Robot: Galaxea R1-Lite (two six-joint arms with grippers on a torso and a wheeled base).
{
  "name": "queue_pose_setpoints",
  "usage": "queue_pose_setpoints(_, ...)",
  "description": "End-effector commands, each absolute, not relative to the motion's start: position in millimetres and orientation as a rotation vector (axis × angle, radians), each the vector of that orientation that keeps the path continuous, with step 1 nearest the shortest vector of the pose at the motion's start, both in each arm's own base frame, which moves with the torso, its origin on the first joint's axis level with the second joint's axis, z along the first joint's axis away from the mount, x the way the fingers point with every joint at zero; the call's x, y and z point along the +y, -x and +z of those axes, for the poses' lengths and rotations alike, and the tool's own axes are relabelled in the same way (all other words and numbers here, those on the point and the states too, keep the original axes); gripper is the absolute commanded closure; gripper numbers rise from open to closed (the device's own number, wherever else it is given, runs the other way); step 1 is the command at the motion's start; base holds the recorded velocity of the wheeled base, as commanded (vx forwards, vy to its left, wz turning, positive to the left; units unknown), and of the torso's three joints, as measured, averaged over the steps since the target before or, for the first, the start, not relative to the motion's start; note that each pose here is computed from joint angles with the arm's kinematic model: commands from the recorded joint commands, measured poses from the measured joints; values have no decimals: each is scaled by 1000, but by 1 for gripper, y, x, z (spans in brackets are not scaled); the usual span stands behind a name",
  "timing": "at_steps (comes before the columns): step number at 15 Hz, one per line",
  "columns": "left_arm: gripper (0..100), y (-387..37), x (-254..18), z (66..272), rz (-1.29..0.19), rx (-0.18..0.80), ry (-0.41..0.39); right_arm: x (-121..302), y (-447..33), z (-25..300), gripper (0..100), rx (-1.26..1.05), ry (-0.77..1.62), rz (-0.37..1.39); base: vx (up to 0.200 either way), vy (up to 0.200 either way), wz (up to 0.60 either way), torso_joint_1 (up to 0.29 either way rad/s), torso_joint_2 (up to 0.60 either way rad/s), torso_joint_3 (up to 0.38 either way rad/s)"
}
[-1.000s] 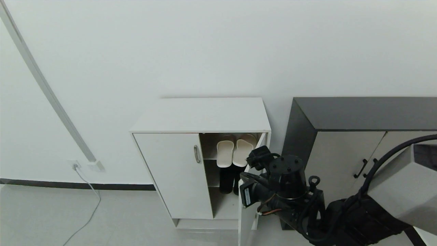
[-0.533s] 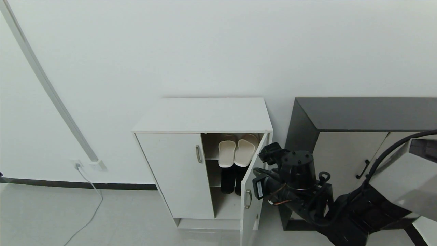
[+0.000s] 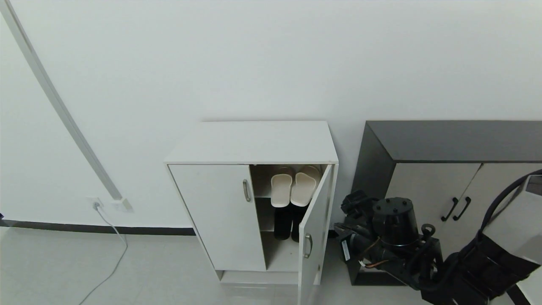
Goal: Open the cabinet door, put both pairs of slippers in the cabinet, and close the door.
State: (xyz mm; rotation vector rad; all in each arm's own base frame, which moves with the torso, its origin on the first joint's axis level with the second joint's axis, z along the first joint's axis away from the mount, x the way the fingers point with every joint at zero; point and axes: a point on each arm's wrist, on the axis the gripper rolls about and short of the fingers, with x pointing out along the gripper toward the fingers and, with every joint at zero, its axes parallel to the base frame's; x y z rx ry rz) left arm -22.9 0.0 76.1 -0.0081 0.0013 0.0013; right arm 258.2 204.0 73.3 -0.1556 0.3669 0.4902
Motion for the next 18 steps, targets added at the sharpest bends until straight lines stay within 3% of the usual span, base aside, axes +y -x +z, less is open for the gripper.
queue_pose_setpoints(1, 100, 23, 0, 76, 2, 2, 8, 198, -250, 76, 100, 372, 158, 495, 200, 0, 0, 2, 7, 7)
queue_pose_setpoints(5, 100, 23, 0, 76, 0, 2, 8, 186, -234, 68, 100, 399, 163, 496, 200, 0, 0, 1, 23, 4)
queue_pose_setpoints(18, 100, 23, 0, 76, 2, 2, 8, 194, -225, 46, 100, 413, 176, 537, 0, 0, 0, 0, 0, 0)
